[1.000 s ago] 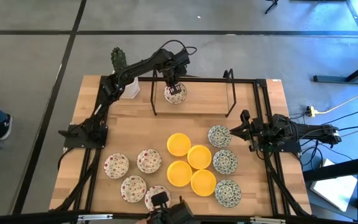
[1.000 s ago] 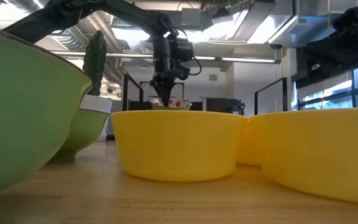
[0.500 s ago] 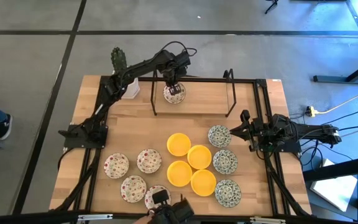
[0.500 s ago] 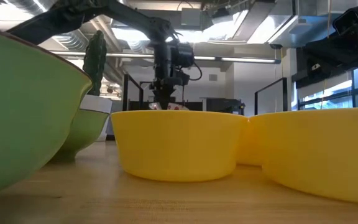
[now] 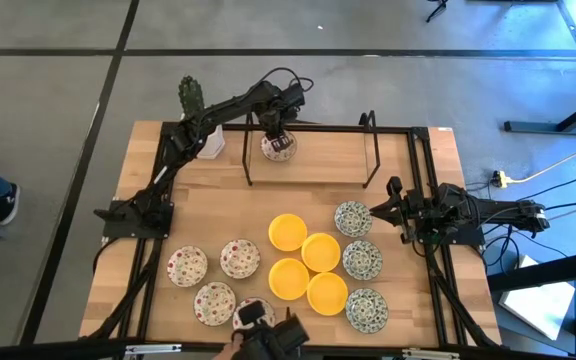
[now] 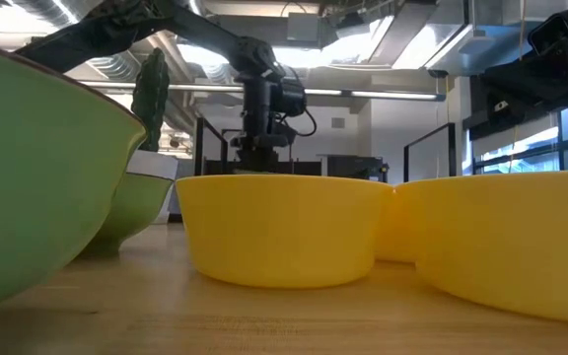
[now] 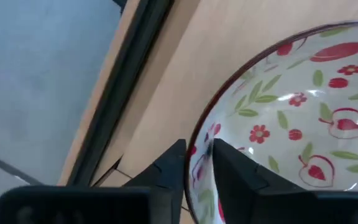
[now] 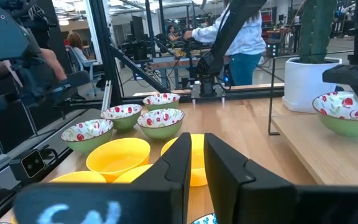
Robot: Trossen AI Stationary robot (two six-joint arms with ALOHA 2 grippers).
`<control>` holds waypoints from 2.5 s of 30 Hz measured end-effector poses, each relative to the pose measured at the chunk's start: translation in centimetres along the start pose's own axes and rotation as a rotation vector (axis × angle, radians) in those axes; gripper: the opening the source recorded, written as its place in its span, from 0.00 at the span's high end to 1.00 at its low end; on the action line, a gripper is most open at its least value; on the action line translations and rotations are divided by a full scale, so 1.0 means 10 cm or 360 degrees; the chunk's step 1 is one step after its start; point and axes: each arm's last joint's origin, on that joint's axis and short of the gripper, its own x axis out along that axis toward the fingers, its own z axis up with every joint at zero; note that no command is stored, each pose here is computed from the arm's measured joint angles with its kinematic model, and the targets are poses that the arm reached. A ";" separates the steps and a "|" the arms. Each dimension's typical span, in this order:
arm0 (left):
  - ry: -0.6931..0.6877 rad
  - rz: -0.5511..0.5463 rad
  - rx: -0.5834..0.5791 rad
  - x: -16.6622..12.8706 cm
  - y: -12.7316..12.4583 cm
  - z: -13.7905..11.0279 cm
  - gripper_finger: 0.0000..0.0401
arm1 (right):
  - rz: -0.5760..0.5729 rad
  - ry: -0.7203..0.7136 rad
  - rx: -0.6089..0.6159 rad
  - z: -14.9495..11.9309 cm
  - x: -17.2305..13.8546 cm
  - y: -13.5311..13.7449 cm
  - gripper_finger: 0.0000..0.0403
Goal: Pick & Place Mini bowls
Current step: Put the top green bowl on the shelf, then put the top blue bowl on the shelf
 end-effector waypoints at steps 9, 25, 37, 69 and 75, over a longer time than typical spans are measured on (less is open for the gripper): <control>0.0031 0.0297 0.0034 -0.02 -0.04 0.00 0.65 | 0.0000 0.0000 0.0000 0.00 0.00 0.00 0.89; -0.0168 0.0320 0.0213 -0.98 -0.42 -0.31 0.52 | 0.0000 0.0000 0.0000 0.00 0.00 0.00 0.89; -0.0311 0.0168 0.0298 -1.37 -0.94 -0.50 0.68 | 0.0000 0.0000 0.0015 0.00 0.00 0.00 0.89; 0.0134 -0.0004 0.0556 -0.22 -1.06 -0.12 1.00 | 0.0000 0.0000 0.0000 0.00 0.00 0.00 0.89; 0.0138 -0.0002 0.0513 -0.21 -0.99 -0.11 1.00 | 0.0000 0.0000 0.0000 0.00 0.00 0.00 0.89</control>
